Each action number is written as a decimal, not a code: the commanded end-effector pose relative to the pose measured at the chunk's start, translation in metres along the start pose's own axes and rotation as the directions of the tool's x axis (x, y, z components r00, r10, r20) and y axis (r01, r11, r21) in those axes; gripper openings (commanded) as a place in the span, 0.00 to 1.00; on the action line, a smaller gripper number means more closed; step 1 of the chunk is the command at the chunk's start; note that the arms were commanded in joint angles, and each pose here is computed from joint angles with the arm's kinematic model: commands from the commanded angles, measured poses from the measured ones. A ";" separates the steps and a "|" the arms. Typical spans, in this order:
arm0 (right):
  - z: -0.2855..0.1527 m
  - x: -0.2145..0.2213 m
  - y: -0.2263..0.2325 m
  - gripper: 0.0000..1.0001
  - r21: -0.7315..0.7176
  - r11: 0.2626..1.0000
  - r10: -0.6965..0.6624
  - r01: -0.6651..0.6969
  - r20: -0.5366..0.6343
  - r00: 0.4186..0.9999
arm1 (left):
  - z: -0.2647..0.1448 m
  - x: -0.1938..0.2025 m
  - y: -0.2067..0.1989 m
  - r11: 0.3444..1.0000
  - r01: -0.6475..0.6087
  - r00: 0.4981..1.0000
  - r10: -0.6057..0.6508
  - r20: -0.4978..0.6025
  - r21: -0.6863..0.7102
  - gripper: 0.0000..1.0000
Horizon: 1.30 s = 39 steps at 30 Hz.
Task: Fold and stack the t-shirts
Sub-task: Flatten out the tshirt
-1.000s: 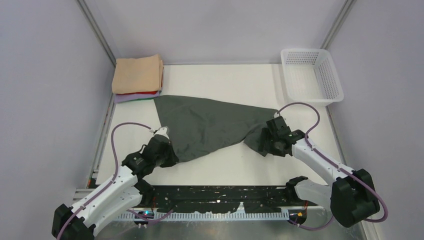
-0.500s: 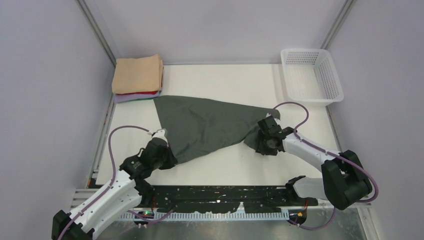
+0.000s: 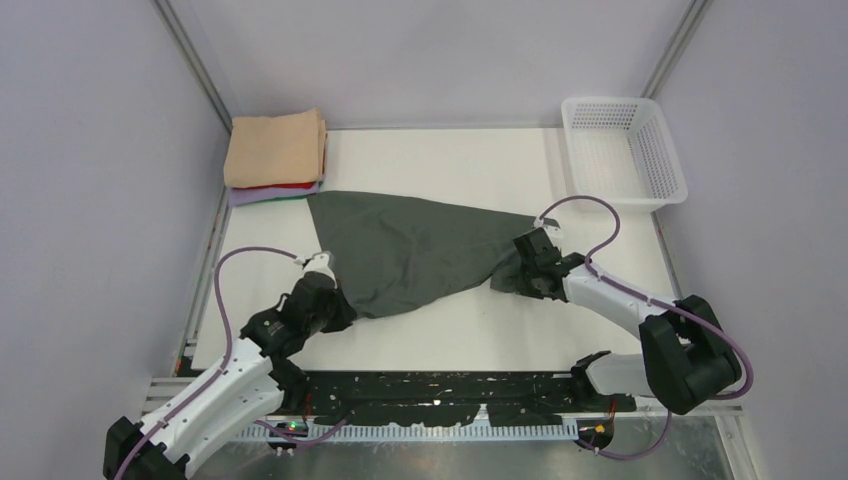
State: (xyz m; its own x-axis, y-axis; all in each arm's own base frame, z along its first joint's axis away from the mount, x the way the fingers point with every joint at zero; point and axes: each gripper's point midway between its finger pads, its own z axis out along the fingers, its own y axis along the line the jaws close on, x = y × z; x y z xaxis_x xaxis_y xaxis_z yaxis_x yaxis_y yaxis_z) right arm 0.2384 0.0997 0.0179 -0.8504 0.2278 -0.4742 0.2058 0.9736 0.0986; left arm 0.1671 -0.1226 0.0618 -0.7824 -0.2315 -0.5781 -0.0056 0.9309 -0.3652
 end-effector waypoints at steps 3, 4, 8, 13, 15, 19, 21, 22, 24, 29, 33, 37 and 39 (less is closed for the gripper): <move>-0.041 -0.096 0.021 0.05 -0.069 0.995 0.093 -0.074 0.336 0.937 | -0.014 -0.091 -0.041 0.997 -0.040 0.956 0.021 0.292 0.060 0.00; -0.047 -0.106 0.021 0.05 -0.067 0.995 0.097 -0.078 0.364 0.926 | -0.017 -0.101 -0.042 0.998 -0.051 0.950 0.036 0.310 0.039 0.00; -0.089 -0.157 0.019 0.05 -0.086 0.992 0.122 -0.092 0.485 0.866 | -0.036 -0.144 -0.043 0.997 -0.052 0.931 0.067 0.359 -0.052 0.00; -0.161 -0.207 0.016 0.05 -0.152 0.983 0.175 -0.100 0.641 0.748 | -0.094 -0.206 -0.052 0.998 -0.010 0.847 0.040 0.530 -0.059 0.00; -0.194 -0.222 0.015 0.05 -0.183 0.979 0.190 -0.085 0.694 0.694 | -0.120 -0.225 -0.054 0.998 -0.004 0.798 0.037 0.601 -0.056 0.00; -0.271 -0.245 0.011 0.05 -0.247 0.968 0.222 -0.035 0.791 0.571 | -0.177 -0.250 -0.061 1.000 -0.019 0.710 0.023 0.703 -0.014 0.00; -0.308 -0.252 0.008 0.05 -0.284 0.959 0.249 -0.010 0.822 0.513 | -0.206 -0.260 -0.067 0.999 -0.044 0.668 0.016 0.744 0.018 0.00; -0.332 -0.257 0.008 0.05 -0.313 0.950 0.271 0.009 0.837 0.476 | -0.222 -0.264 -0.071 0.997 -0.061 0.644 0.009 0.765 0.040 0.00; -0.364 -0.258 0.006 0.05 -0.341 0.939 0.289 0.047 0.855 0.432 | -0.254 -0.270 -0.077 0.992 -0.103 0.595 -0.001 0.803 0.077 0.00; -0.440 -0.253 0.002 0.05 -0.382 0.910 0.309 0.161 0.884 0.350 | -0.335 -0.280 -0.085 0.974 -0.177 0.479 -0.039 0.877 0.139 0.00; -0.512 -0.242 -0.005 0.05 -0.407 0.874 0.334 0.264 0.900 0.281 | -0.384 -0.279 -0.092 0.950 -0.257 0.424 -0.052 0.904 0.175 0.00; -0.558 -0.222 -0.011 0.05 -0.416 0.836 0.348 0.358 0.906 0.239 | -0.415 -0.270 -0.106 0.910 -0.348 0.415 -0.068 0.907 0.227 0.00; -0.575 -0.211 -0.013 0.05 -0.416 0.816 0.353 0.401 0.908 0.224 | -0.424 -0.266 -0.113 0.888 -0.387 0.423 -0.069 0.904 0.249 0.00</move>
State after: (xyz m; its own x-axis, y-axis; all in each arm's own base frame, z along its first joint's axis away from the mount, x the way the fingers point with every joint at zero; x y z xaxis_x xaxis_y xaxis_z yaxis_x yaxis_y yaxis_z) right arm 0.1708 0.0466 0.6046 0.2970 0.4147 -0.8601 -0.3072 0.8944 0.3252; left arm 0.1254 -0.0349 0.5600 0.2517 -0.4618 -0.8505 0.3770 0.8562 -0.3533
